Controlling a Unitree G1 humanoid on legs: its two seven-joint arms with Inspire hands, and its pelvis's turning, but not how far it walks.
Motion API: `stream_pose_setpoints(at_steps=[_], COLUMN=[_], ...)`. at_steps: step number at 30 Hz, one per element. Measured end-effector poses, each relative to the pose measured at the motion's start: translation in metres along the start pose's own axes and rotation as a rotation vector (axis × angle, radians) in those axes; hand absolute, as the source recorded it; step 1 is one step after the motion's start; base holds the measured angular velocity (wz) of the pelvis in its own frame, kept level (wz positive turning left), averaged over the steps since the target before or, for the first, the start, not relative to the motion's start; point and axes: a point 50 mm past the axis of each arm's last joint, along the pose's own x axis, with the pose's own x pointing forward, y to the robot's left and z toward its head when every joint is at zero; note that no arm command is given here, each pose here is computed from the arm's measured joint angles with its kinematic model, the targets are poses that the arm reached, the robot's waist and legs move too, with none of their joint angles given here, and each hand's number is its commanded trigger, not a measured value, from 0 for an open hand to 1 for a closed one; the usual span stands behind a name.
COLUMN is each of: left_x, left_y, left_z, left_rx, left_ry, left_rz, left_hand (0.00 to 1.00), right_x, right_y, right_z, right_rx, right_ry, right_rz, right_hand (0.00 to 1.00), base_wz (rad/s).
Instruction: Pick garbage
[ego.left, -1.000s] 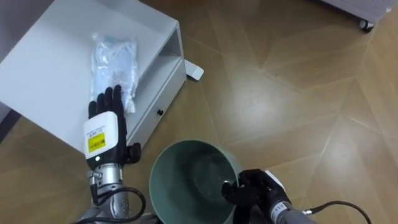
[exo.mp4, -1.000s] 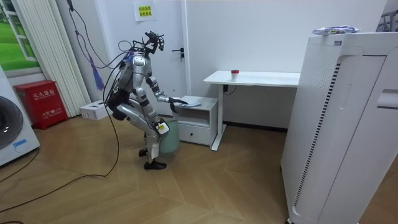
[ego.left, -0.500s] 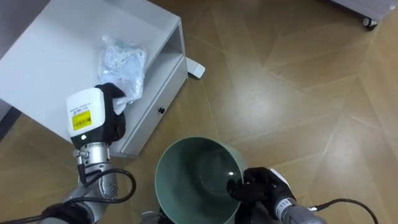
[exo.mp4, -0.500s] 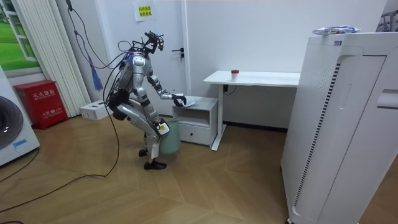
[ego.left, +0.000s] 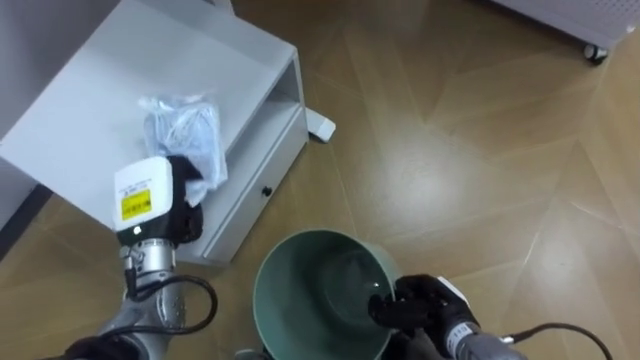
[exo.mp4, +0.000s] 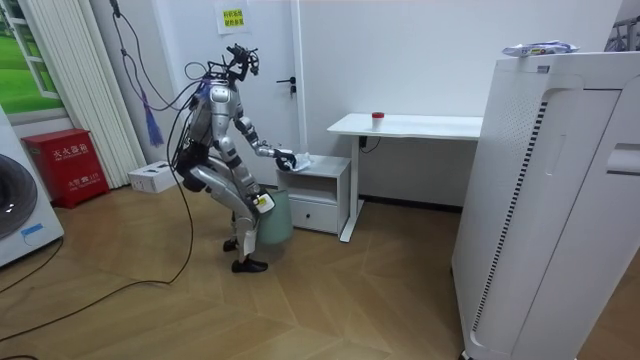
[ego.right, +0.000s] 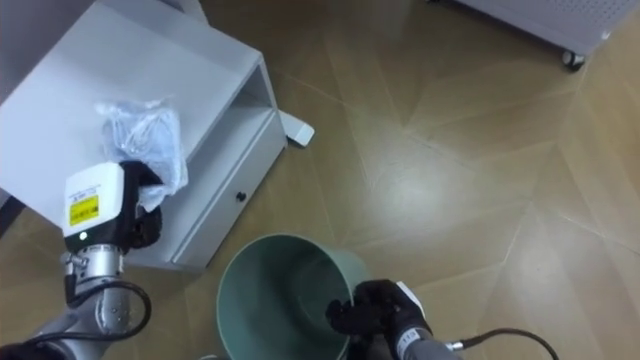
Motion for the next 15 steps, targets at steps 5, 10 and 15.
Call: stream_pose_setpoints(at_steps=[5, 10, 15], left_x=[-0.007, -0.037, -0.075], left_y=[-0.005, -0.026, -0.045], left_z=[0.002, 0.012, 0.022], left_rx=[-0.049, -0.189, -0.287], left_ry=[0.015, 0.0, -0.062], left_rz=[0.0, -0.064, -0.175], left_hand=[1.0, 1.0, 1.0], right_x=[-0.001, -0.009, -0.019], right_y=[-0.001, 0.0, 0.007], right_z=[0.001, -0.006, -0.018], right_rx=[-0.009, -0.026, -0.043], right_ry=[-0.021, -0.068, -0.094], right_rz=[-0.019, -0.036, -0.046], right_hand=[1.0, 1.0, 1.0], base_wz=[0.0, 0.02, -0.12])
